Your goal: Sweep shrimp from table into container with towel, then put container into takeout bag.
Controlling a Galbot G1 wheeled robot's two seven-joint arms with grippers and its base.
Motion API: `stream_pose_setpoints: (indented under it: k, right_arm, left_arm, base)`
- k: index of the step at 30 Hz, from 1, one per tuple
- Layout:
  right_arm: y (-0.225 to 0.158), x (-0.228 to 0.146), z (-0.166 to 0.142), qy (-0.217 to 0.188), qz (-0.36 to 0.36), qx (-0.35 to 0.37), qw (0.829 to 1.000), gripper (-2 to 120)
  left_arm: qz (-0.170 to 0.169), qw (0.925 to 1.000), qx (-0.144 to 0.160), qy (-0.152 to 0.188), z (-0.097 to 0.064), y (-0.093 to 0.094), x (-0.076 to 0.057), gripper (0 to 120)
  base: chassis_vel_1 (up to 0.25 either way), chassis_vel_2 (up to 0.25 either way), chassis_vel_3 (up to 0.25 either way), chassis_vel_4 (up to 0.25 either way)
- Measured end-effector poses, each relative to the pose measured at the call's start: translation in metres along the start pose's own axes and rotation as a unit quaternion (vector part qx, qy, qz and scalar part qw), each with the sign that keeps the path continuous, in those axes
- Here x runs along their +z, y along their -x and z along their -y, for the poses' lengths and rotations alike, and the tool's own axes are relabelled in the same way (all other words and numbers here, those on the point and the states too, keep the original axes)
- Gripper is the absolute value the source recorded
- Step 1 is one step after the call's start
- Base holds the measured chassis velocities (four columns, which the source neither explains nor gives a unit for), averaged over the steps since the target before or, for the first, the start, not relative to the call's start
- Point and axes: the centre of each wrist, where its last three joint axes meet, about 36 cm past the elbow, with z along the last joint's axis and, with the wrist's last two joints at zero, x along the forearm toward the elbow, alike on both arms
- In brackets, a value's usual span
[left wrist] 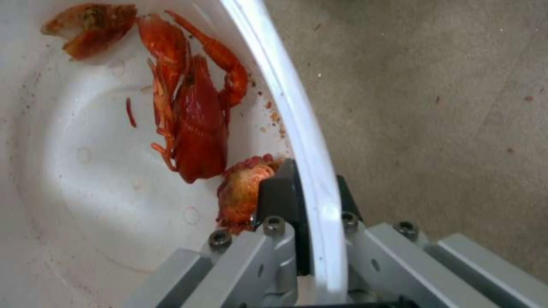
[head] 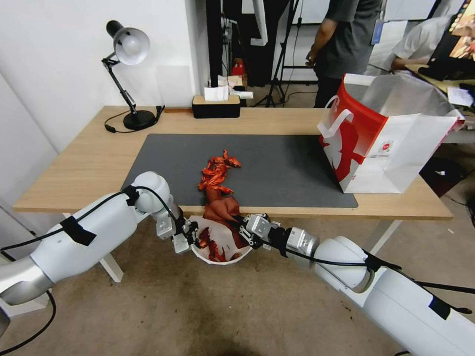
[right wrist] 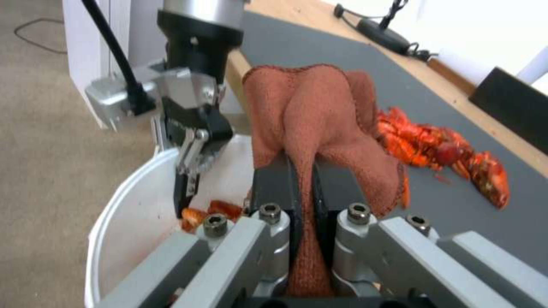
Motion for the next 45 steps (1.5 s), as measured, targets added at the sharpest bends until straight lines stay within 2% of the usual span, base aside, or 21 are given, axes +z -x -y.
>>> stream_pose_setpoints:
  k: [15, 21, 26, 41, 45]
  right_arm:
    - [-0.019, -0.016, 0.009, 0.001, 0.029, 0.009, 1.0, 2]
    - [-0.022, -0.025, 0.02, 0.019, 0.056, 0.02, 0.998, 2]
    - [-0.02, -0.033, 0.041, 0.054, 0.089, 0.049, 0.993, 2]
    - [-0.008, -0.028, 0.054, 0.078, 0.099, 0.063, 0.99, 2]
    - [0.001, -0.028, 0.065, 0.087, 0.113, 0.08, 0.987, 2]
  left_arm:
    - [-0.002, 1.0, 0.001, -0.004, 0.005, -0.002, 0.002, 0]
    - [-0.001, 1.0, 0.001, -0.004, 0.005, -0.001, 0.002, 0]
    - [0.0, 1.0, 0.001, -0.004, 0.005, 0.001, 0.002, 0]
    - [0.003, 1.0, -0.001, -0.003, 0.003, 0.003, 0.003, 0]
    - [0.004, 1.0, -0.001, -0.004, 0.005, 0.005, 0.003, 0]
  base:
    - [0.0, 0.0, 0.0, 0.0]
    - [0.0, 0.0, 0.0, 0.0]
    - [0.0, 0.0, 0.0, 0.0]
    - [0.0, 0.0, 0.0, 0.0]
    - [0.0, 0.0, 0.0, 0.0]
